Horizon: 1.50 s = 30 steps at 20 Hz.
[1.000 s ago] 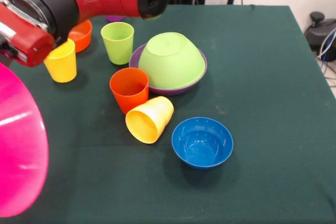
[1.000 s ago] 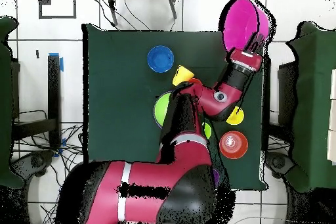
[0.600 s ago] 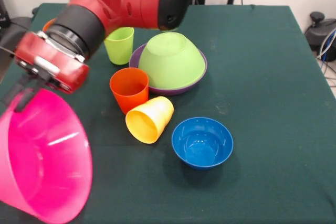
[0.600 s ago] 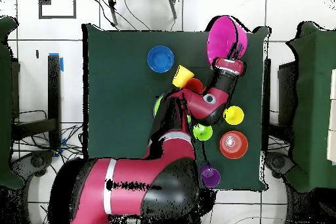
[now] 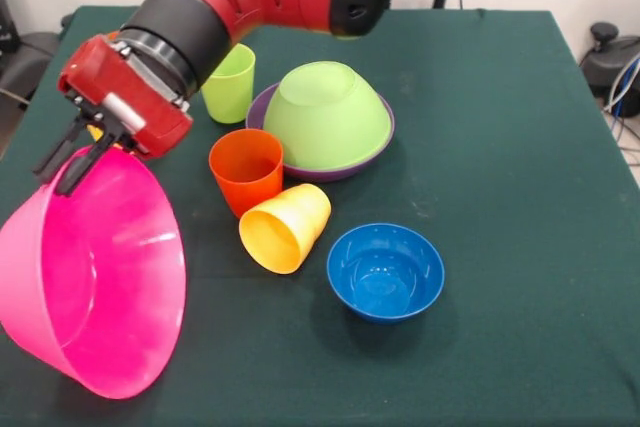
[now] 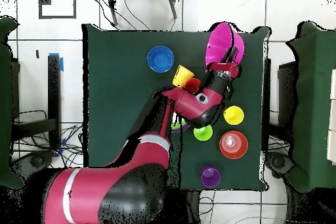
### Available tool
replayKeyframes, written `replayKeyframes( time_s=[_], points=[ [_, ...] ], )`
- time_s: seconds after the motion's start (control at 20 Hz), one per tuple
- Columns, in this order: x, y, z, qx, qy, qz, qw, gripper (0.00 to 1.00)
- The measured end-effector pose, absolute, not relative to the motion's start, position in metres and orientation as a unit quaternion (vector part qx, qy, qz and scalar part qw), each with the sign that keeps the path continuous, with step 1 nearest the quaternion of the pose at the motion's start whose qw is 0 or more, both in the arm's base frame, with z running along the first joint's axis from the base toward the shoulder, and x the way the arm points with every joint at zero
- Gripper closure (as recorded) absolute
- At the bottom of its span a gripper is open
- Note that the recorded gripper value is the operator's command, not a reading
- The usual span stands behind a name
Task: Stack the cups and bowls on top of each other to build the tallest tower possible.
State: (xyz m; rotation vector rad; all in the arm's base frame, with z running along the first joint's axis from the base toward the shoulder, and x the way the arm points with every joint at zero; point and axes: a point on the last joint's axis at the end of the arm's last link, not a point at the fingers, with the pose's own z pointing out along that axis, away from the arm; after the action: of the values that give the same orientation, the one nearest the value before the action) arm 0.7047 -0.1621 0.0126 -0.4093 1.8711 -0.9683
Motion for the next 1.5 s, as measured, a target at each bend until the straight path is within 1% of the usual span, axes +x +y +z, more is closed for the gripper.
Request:
replayKeyframes(
  time_s=[0.3, 0.85, 1.2, 1.25, 1.5],
  points=[
    [0.703, -0.147, 0.016, -0.218, 0.747, -0.420, 0.467, 1.00],
    [0.691, -0.145, 0.016, -0.247, 0.732, -0.448, 0.450, 1.00],
    [0.664, -0.118, 0.013, -0.241, 0.714, -0.517, 0.406, 1.00],
    [0.658, -0.110, 0.013, -0.250, 0.705, -0.537, 0.391, 1.00],
    [0.650, -0.092, 0.013, -0.271, 0.687, -0.565, 0.367, 1.00]
  ],
)
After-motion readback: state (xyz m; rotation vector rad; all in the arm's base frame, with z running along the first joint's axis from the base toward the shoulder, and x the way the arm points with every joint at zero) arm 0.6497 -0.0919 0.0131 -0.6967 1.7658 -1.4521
